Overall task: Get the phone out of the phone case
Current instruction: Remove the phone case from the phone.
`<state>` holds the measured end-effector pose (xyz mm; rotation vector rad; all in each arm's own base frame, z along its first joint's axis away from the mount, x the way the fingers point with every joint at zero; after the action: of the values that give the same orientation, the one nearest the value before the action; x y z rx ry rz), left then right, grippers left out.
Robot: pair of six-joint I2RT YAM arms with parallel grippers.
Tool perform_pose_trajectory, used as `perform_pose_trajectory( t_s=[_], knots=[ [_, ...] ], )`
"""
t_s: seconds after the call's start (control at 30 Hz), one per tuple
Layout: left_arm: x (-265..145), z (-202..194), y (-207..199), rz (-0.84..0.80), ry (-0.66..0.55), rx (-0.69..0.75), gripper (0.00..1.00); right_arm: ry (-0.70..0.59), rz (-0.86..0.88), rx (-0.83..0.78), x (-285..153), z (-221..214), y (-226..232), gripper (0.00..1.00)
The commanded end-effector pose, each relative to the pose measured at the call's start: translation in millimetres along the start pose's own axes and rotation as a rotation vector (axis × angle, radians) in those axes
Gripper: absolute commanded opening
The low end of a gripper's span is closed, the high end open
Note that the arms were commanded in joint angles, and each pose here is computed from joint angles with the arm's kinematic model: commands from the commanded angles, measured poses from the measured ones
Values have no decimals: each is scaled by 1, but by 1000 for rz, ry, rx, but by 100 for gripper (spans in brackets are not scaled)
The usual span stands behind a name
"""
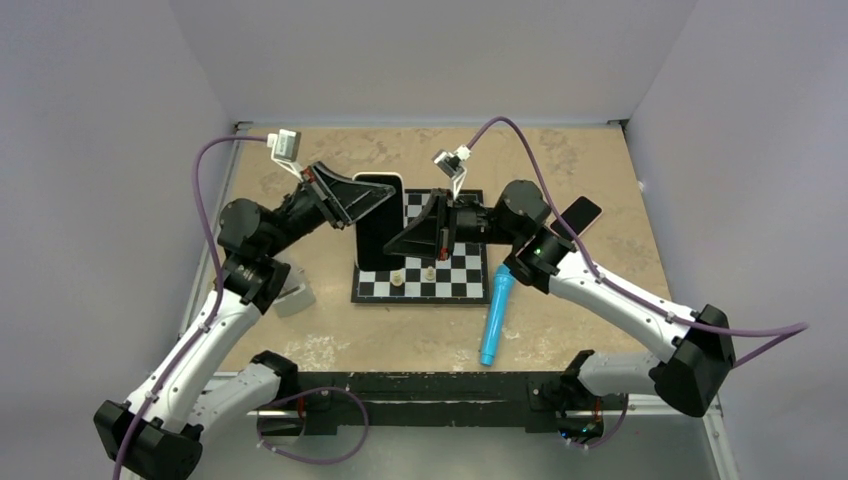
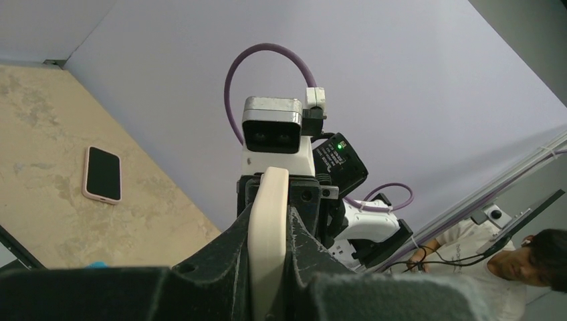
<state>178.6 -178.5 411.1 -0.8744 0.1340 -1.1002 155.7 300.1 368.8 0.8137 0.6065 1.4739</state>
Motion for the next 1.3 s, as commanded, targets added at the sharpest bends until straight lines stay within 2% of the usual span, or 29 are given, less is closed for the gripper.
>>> perform_pose_trajectory(
  t_s=[0.0,0.1,0.2,0.33,0.4,0.53,0.73,0.87,1.27],
  knots=[
    [-4,-13,-27,-177,189,-18,19,-90,128,-128,-17,27,21,0],
    [-3,-16,-27,-229,226,-7,36,-56,166,-121,-25,26,26,0],
    [-5,-18,-28,-262,256,19,49,-38,192,-105,-31,24,31,0],
    [-10,-21,-31,-285,280,52,58,-31,222,-68,-31,23,33,0],
    [-13,-22,-34,-311,293,83,67,-21,249,-56,-32,22,34,0],
    [-27,-28,-43,-368,351,202,77,6,287,-16,-35,18,35,0],
    [-44,-36,-51,-438,455,321,77,44,321,-7,-40,11,39,0],
    [-46,-37,-50,-456,508,331,69,68,342,-31,-42,10,44,0],
    [-47,-42,-43,-473,536,362,48,122,422,-28,-45,3,50,0]
  ],
)
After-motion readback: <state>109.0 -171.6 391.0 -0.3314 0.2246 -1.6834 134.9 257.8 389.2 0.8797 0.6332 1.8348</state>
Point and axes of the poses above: each gripper's point midway between its finger pads, its own x axis out along the fingers, its own y axis along the line the jaws close on, z = x × y, the point moved 7 cm from there along -x, back along the fingers, and after that the axes turned 7 degrees about x, right-handed, at the moved point
